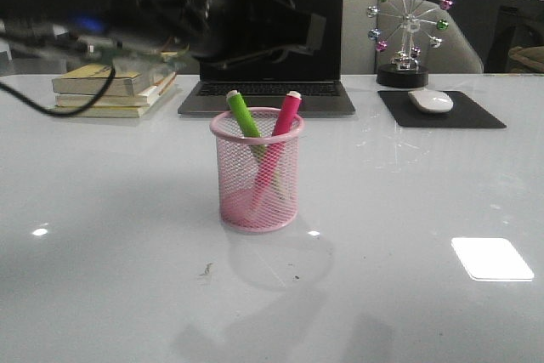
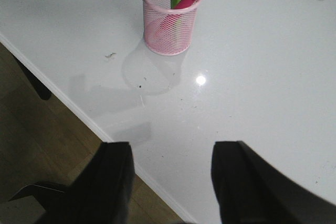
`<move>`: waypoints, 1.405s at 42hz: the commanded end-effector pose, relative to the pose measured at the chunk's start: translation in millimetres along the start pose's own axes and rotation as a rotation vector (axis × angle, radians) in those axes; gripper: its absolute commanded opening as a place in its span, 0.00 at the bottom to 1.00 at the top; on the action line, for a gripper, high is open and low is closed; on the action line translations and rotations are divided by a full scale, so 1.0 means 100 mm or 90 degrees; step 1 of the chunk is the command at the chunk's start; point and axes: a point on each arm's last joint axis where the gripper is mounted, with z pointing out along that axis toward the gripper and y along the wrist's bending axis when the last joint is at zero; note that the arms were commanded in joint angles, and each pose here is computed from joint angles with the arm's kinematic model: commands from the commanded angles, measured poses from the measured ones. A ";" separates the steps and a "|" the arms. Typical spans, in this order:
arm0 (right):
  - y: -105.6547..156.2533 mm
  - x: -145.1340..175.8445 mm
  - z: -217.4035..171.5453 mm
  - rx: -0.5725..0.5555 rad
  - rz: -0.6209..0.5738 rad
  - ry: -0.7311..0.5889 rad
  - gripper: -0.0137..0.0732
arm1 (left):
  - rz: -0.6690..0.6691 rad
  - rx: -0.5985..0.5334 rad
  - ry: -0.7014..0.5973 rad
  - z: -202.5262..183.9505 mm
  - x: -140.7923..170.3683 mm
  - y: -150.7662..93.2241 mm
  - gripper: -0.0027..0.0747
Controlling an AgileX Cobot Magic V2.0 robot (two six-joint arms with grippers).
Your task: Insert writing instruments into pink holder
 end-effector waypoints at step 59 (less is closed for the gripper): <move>-0.02 -0.13 -0.06 0.015 -0.005 -0.058 0.35 | 0.073 -0.015 0.189 -2.69 0.16 0.08 0.24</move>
